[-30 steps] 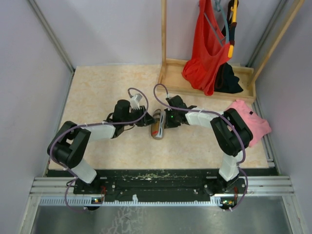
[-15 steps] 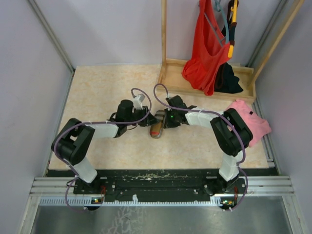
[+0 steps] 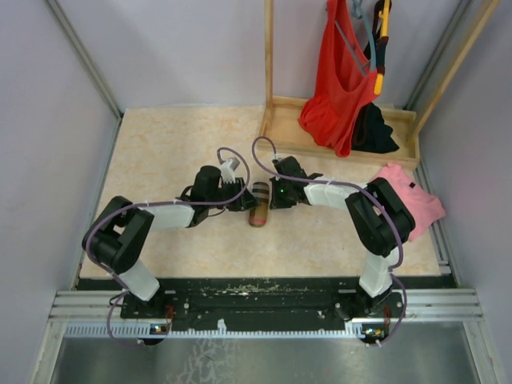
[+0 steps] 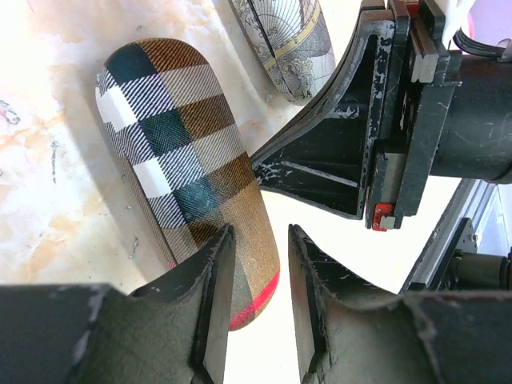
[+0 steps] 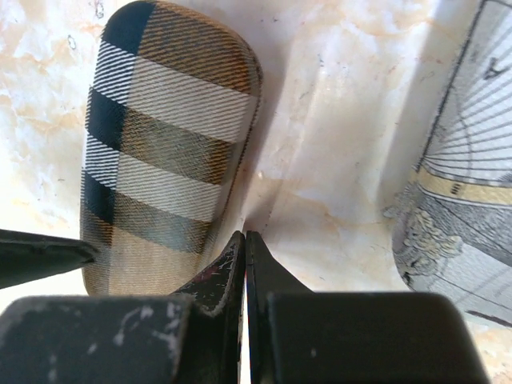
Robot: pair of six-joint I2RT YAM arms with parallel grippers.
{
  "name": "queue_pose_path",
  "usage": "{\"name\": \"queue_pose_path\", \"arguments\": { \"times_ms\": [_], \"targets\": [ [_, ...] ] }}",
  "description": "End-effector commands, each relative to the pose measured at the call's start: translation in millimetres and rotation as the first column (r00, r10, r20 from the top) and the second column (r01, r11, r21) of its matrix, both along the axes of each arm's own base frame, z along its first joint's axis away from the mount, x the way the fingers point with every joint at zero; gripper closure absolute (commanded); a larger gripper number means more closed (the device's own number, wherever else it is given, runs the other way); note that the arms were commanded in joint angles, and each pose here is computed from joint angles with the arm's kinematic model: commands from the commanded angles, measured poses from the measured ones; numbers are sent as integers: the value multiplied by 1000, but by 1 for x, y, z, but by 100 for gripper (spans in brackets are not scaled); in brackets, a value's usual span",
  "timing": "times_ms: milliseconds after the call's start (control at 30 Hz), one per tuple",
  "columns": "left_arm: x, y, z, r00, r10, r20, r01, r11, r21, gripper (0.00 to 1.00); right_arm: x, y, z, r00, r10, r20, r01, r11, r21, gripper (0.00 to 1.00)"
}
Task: Organize the sunglasses
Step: Close the sunglasses case at the center of the board.
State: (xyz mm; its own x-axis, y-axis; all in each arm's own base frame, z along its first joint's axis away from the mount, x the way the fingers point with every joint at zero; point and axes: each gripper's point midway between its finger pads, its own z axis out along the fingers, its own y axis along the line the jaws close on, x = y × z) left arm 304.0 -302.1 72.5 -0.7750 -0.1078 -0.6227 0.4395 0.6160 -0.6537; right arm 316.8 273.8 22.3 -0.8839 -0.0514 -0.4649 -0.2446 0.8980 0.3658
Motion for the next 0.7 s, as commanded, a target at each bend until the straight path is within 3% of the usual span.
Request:
{"name": "queue_pose_path", "arguments": {
  "times_ms": [0, 500, 667],
  "targets": [
    [3, 8, 19, 998, 32, 55, -34, 999, 34, 60, 19, -3, 40, 992, -20, 128, 21, 1000, 1, 99],
    [13, 51, 88, 955, 221, 199, -243, 965, 94, 51, 19, -54, 112, 909, -97, 405, 124, 991, -41, 81],
    [5, 85, 116, 911, 315, 268, -357, 925, 127, 42, 3, -74, 129, 866, -126, 484, 146, 989, -4, 71]
  ]
}}
